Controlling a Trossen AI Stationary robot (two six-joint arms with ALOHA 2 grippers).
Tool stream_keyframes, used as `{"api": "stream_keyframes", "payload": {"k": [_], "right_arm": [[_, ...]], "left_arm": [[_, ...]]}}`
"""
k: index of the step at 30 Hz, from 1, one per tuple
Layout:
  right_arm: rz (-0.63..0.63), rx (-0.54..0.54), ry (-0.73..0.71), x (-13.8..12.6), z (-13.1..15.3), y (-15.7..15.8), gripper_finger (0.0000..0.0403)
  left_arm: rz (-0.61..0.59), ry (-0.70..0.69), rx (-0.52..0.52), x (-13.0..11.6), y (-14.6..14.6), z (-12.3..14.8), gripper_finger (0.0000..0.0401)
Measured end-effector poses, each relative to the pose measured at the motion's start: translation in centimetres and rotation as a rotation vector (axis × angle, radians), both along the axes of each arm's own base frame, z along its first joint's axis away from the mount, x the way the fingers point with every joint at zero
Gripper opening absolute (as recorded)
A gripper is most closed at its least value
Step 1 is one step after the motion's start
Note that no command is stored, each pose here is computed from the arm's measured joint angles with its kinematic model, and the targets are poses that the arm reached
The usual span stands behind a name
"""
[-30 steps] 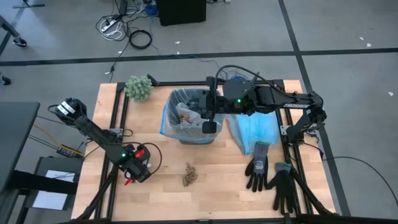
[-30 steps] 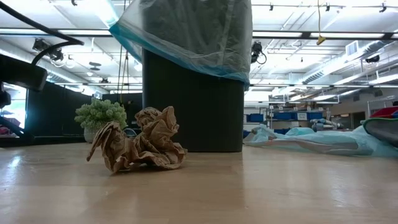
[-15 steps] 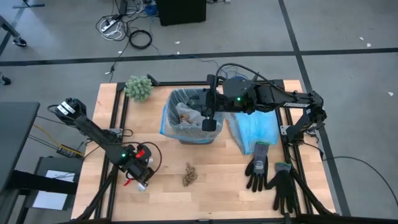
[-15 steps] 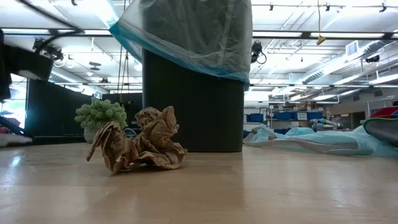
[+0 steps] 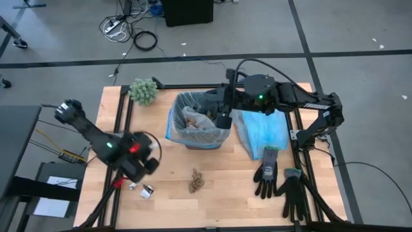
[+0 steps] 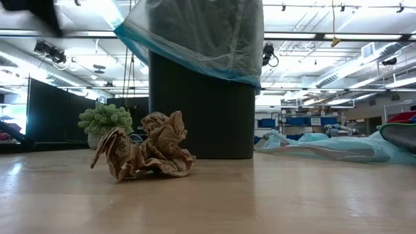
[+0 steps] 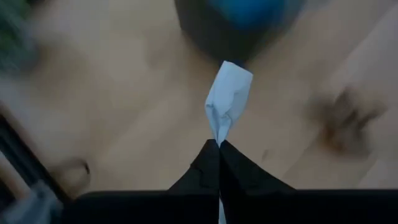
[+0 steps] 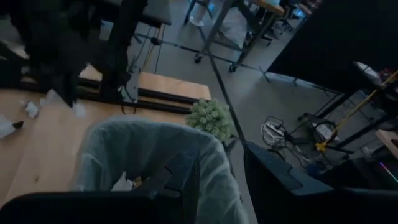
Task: Place trash/remove bag and relplace
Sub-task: Put the white paper into the trash bin
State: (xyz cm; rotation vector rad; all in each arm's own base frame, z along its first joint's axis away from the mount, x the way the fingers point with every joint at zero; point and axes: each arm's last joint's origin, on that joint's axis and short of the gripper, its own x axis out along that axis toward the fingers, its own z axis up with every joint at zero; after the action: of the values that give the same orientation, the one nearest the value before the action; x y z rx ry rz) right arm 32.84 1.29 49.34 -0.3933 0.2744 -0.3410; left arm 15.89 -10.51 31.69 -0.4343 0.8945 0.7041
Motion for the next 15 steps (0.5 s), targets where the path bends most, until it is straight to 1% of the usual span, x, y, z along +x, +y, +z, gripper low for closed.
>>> {"api": "stream_keyframes", "payload": {"k": [2, 4, 7, 10, 12, 15], "right_arm": [[-0.004, 0.02, -0.007, -0.2, 0.1, 0.0, 0.011], [-0.012, 0.052, -0.01, -0.4, 0.1, 0.0, 0.011], [-0.026, 0.109, 0.028, -0.6, -0.5, 0.0, 0.011], [-0.042, 0.157, 0.091, -0.7, -1.3, -0.3, 0.011], [-0.056, 0.18, 0.118, -0.7, -1.7, -0.3, 0.011], [-0.064, 0.201, 0.13, -0.8, -1.9, -0.3, 0.011]], "left_arm": [[0.017, -0.107, 0.05, -0.5, 0.8, 2.8, 0.0001], [0.009, -0.196, 0.104, -0.8, 1.6, 5.1, 0.0001], [0.007, -0.304, 0.18, -0.9, 2.7, 7.9, 0.0001], [-0.042, -0.335, 0.252, -0.2, 3.6, 9.8, 0.0], [-0.069, -0.355, 0.3, 0.9, 4.1, 10.5, 0.0], [-0.086, -0.402, 0.345, 2.6, 5.2, 11.5, 0.0]]}}
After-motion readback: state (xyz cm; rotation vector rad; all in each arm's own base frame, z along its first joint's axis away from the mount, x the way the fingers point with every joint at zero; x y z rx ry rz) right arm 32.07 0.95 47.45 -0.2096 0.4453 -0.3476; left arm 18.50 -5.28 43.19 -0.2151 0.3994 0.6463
